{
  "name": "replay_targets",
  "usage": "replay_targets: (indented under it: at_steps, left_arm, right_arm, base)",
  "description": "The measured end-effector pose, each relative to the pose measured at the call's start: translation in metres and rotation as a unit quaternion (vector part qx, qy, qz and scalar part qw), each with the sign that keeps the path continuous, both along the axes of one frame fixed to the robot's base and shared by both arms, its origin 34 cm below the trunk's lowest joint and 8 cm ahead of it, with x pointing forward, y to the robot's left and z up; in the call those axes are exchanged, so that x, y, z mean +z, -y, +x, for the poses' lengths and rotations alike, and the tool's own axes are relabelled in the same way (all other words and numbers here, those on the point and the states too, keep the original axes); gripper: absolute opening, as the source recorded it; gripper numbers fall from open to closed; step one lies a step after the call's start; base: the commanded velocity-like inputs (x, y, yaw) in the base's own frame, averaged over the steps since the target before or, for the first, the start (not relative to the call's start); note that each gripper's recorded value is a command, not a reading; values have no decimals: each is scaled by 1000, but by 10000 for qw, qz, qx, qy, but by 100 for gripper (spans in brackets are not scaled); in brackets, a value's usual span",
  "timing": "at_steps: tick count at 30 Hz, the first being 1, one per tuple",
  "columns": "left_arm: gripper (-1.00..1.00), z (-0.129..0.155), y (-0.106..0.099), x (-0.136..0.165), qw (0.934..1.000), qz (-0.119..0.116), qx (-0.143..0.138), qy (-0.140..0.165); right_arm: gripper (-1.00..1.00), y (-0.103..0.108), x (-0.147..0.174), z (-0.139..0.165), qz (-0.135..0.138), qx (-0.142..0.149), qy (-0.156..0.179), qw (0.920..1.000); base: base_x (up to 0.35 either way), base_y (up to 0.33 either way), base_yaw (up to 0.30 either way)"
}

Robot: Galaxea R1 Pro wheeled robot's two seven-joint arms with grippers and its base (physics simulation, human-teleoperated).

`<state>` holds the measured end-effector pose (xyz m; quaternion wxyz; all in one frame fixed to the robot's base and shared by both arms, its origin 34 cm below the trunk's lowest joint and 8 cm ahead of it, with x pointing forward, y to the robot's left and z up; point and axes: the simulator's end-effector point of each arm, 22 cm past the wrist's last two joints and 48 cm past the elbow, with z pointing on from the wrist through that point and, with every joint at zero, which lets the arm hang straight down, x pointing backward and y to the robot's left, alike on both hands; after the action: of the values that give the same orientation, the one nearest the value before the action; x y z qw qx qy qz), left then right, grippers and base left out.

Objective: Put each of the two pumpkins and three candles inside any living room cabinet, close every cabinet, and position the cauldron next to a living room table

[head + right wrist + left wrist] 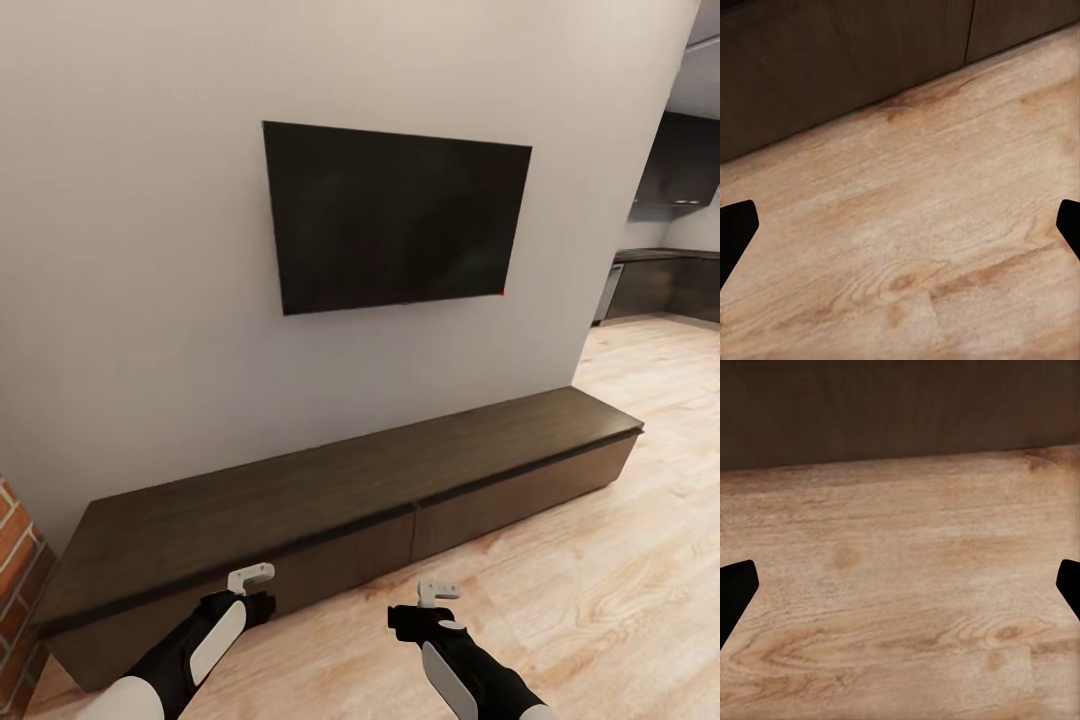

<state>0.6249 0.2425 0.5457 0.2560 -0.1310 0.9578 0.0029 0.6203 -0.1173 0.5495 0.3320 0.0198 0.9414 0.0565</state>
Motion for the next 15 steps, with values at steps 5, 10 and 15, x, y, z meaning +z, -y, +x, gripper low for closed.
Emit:
replay_targets:
  at_steps: [5, 10, 15]
  left_arm:
    - [100, 1, 1, 9, 10000, -3, -2, -2]
    - [100, 2, 2, 19, 10000, -10, -5, -2]
    - [100, 3, 2, 28, 10000, -12, -5, -3]
  right_arm:
    - [100, 0, 10, 1, -4, 5, 14, 10000]
    - [100, 1, 19, 2, -10, -2, 19, 10000]
    - [100, 2, 27, 2, -22, -7, 5, 10000]
  base:
    - [0, 0, -2]
    - [0, 0, 0]
    - [0, 0, 0]
